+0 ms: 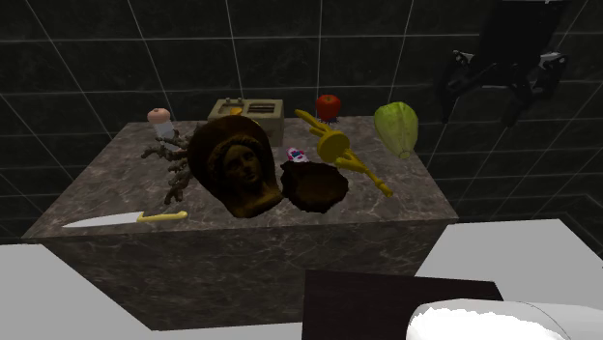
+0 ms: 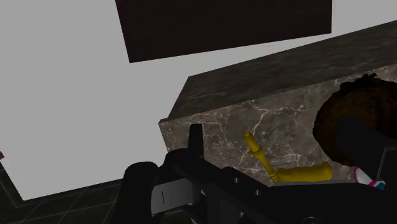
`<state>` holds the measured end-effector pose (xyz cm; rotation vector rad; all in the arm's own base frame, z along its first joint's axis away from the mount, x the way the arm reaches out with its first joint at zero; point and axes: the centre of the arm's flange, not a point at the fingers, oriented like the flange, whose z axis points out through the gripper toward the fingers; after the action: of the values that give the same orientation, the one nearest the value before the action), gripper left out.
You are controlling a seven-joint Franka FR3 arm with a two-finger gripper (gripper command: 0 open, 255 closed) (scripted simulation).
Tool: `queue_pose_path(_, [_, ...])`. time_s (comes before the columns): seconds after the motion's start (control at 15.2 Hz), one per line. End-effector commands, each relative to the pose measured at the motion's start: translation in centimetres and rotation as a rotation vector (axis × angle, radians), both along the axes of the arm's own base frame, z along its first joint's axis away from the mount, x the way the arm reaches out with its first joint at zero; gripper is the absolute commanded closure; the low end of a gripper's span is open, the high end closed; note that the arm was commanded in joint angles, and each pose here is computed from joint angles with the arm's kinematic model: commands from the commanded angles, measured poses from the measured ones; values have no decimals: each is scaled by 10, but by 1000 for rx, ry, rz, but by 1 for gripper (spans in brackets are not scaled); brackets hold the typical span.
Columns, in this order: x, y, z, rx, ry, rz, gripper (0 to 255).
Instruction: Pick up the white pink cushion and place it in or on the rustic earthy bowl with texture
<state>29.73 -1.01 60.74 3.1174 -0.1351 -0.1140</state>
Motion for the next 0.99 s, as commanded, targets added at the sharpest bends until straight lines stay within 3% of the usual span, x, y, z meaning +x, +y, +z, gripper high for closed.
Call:
queue_pose_path(0.0, [0,0,0,0,0,0,0])
queue_pose_path(0.92, [124,96,-104,-8,28,120,0])
